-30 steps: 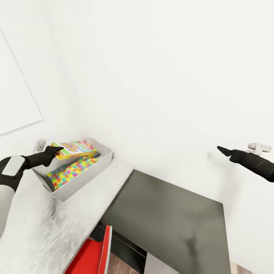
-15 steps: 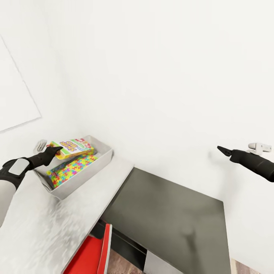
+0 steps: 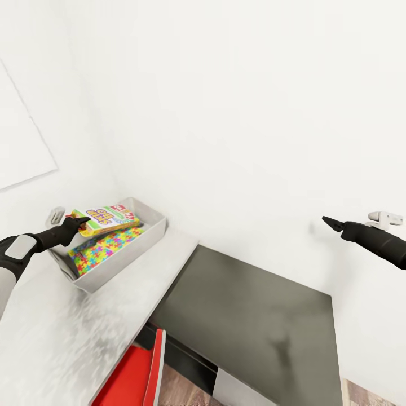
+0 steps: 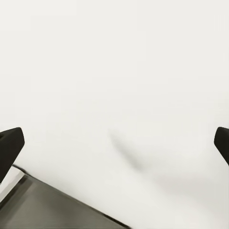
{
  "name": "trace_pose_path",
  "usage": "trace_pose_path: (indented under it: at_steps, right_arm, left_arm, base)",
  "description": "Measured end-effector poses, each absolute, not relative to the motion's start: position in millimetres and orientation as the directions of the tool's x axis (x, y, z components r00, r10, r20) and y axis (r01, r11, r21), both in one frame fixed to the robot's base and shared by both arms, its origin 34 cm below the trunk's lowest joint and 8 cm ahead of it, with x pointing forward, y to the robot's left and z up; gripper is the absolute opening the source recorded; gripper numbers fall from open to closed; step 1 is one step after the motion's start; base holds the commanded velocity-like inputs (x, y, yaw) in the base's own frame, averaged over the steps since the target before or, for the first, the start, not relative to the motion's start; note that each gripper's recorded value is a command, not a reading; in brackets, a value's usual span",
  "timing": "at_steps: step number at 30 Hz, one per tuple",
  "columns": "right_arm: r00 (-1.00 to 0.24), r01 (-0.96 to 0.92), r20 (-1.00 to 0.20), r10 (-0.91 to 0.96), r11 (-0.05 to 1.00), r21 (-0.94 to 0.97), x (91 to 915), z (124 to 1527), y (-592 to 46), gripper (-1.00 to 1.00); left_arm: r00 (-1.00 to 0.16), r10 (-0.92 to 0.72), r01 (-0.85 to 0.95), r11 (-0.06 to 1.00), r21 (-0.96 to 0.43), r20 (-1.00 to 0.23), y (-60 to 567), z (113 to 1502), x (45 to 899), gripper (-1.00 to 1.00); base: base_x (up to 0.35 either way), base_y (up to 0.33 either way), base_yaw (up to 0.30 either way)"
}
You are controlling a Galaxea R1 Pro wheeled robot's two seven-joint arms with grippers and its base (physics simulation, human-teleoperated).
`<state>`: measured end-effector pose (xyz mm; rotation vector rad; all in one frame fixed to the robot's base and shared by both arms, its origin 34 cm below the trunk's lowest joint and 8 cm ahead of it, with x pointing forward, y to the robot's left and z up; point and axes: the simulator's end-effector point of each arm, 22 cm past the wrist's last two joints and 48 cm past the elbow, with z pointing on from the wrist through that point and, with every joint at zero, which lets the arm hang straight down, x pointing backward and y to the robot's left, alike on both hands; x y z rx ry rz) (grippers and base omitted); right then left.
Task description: Put all the toys in the child's room - the three board games (two on the bed and one on the table), the two jigsaw puzzles on the table, and the tennis ball on the table - inside the toy box on the table in the child's room.
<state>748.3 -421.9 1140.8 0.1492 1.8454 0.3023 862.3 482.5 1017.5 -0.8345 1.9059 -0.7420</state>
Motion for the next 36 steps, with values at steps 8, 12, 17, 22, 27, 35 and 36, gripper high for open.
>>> trace_pose_path:
  at_steps: [8,12,17,22,27,35,36]
  right_arm:
    - [-0.303,-0.048,-0.919,0.254,0.959,0.281,750.3,1133.5,-422.8,1.00]
    - [-0.307,-0.046,-0.917,0.254,0.959,0.281,751.5,1130.4,-423.2,1.00]
    - [-0.314,-0.043,-0.915,0.254,0.959,0.281,752.8,1125.8,-423.6,1.00]
    - [-0.321,-0.041,-0.912,0.254,0.959,0.282,753.9,1121.0,-423.6,1.00]
    - [-0.327,-0.039,-0.910,0.255,0.959,0.282,754.6,1116.7,-423.8,1.00]
    - [-0.331,-0.041,-0.908,0.259,0.957,0.288,754.7,1114.1,-420.8,1.00]
    - [-0.332,-0.042,-0.907,0.260,0.956,0.289,754.8,1113.4,-419.7,1.00]
  left_arm:
    - [-0.376,-0.789,-0.264,0.595,-0.759,-0.487,483.6,1006.6,861.8,-1.00]
    - [-0.379,-0.788,-0.270,0.595,-0.757,-0.485,483.8,1001.5,861.8,-1.00]
    - [-0.381,-0.791,-0.276,0.592,-0.757,-0.479,483.8,996.1,862.1,-1.00]
    - [-0.380,-0.799,-0.277,0.578,-0.767,-0.465,482.1,992.4,863.2,-1.00]
    - [-0.388,-0.793,-0.284,0.588,-0.758,-0.470,482.7,986.7,862.8,1.00]
    - [-0.410,-0.792,-0.262,0.578,-0.773,-0.453,475.4,991.6,862.9,1.00]
    - [-0.413,-0.791,-0.257,0.577,-0.775,-0.451,474.7,992.4,862.5,1.00]
  base:
    - [0.000,0.000,0.000]
    - [0.000,0.000,0.000]
    - [0.000,0.000,0.000]
    - [0.000,0.000,0.000]
    - [0.000,0.000,0.000]
    - [0.000,0.000,0.000]
    - [0.000,0.000,0.000]
